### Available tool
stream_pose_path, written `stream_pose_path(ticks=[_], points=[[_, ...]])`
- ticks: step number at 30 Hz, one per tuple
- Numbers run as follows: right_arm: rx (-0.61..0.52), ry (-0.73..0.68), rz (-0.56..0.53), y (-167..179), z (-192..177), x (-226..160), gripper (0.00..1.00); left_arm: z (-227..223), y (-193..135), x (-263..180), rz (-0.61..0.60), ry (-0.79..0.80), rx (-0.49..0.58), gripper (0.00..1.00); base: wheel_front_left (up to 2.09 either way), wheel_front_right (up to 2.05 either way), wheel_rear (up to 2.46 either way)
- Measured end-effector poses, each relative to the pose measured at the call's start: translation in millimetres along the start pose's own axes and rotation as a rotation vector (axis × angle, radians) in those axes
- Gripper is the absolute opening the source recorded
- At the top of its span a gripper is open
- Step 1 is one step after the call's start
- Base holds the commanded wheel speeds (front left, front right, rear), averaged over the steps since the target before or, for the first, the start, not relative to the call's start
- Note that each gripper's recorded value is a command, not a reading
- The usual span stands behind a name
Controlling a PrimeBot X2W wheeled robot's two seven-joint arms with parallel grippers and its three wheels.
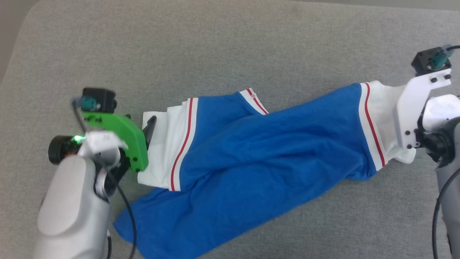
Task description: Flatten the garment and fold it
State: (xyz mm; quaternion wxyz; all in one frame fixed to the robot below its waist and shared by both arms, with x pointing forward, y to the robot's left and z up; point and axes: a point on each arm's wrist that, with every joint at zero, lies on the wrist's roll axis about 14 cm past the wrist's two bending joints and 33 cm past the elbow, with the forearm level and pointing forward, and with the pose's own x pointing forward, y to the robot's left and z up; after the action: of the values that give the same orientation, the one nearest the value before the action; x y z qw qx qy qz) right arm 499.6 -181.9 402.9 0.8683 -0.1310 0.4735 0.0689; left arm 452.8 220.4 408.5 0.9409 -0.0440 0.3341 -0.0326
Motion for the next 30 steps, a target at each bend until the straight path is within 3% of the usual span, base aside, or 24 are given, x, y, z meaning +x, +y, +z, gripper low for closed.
stream_pose_path(ticks=[4, 12, 13, 14, 22, 30], points=[[-0.014, -0.030, 0.027, 9.5, 4.6, -1.1, 0.00, -15.9, -2.8, 9.6, 0.000, 0.211, 0.052, 1.00, 0.00, 0.00, 0.00], [-0.022, -0.047, 0.027, 7.2, 3.1, -2.6, 0.00, -27.7, -17.5, 22.8, -0.041, 0.352, 0.095, 1.00, 0.00, 0.00, 0.00], [-0.023, -0.051, 0.024, 5.7, 3.3, -3.0, 0.00, -30.3, -18.8, 23.3, -0.047, 0.368, 0.094, 0.47, 0.00, 0.00, 0.00], [-0.022, -0.052, 0.020, 4.0, 3.1, -3.1, 0.00, -30.9, -20.1, 24.0, -0.052, 0.376, 0.092, 0.03, 0.00, 0.00, 0.00], [-0.012, -0.092, -0.008, -7.9, 8.7, -11.0, 0.00, -20.0, -41.2, 21.1, -0.139, 0.314, 0.021, 0.00, 0.00, 0.00, 0.00], [0.055, -0.287, -0.014, -20.6, 47.6, -48.2, 0.00, 67.2, -49.8, 1.0, -0.202, -0.062, -0.165, 0.00, 0.00, 0.00, 0.00]])
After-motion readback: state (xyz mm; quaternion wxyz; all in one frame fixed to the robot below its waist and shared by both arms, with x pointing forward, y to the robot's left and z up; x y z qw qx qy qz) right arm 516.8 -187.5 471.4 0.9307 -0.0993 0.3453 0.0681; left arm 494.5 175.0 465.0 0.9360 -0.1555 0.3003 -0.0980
